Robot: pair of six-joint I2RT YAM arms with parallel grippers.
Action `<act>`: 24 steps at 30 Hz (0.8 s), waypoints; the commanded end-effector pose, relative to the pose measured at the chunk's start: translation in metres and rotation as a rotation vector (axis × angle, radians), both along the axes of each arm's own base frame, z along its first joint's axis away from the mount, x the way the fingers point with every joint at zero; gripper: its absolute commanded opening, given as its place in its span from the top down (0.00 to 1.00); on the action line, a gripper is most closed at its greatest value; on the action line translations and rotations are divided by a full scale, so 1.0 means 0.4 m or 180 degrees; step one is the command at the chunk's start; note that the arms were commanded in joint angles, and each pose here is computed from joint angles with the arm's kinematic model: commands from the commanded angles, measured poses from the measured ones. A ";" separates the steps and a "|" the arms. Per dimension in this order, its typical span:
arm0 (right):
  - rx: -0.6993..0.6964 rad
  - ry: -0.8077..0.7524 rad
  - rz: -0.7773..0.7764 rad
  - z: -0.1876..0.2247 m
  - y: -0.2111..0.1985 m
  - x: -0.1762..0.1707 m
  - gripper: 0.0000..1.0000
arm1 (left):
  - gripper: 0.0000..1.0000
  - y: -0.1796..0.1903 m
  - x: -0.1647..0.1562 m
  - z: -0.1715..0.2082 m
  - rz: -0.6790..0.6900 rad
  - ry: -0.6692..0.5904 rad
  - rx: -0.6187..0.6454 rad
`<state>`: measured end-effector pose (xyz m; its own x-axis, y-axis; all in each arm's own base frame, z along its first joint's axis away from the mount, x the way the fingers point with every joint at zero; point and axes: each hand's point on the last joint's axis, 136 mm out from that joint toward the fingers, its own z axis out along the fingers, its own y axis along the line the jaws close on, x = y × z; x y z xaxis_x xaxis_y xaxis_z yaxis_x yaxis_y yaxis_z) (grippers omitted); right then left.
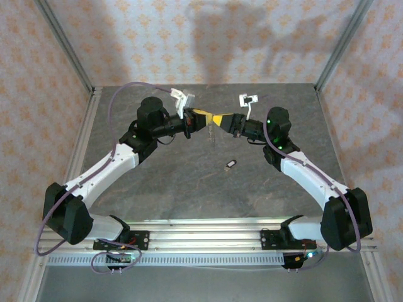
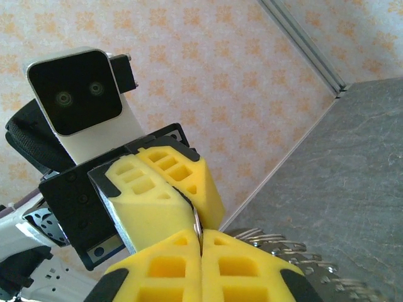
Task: Put the keys on the keyring
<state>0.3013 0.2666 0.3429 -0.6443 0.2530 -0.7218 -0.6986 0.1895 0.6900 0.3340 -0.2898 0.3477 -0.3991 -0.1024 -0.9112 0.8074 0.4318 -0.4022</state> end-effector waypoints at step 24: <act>0.0874 -0.0347 -0.0583 0.134 -0.029 0.025 1.00 | 0.43 0.146 0.045 0.091 0.1279 0.0421 -0.1367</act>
<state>0.3187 0.2581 0.3687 -0.5656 0.4899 -0.6634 -0.6774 0.1829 0.7125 0.3544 -0.2261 0.3705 -0.3730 -0.5644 -0.7364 0.5163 0.5332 -0.6702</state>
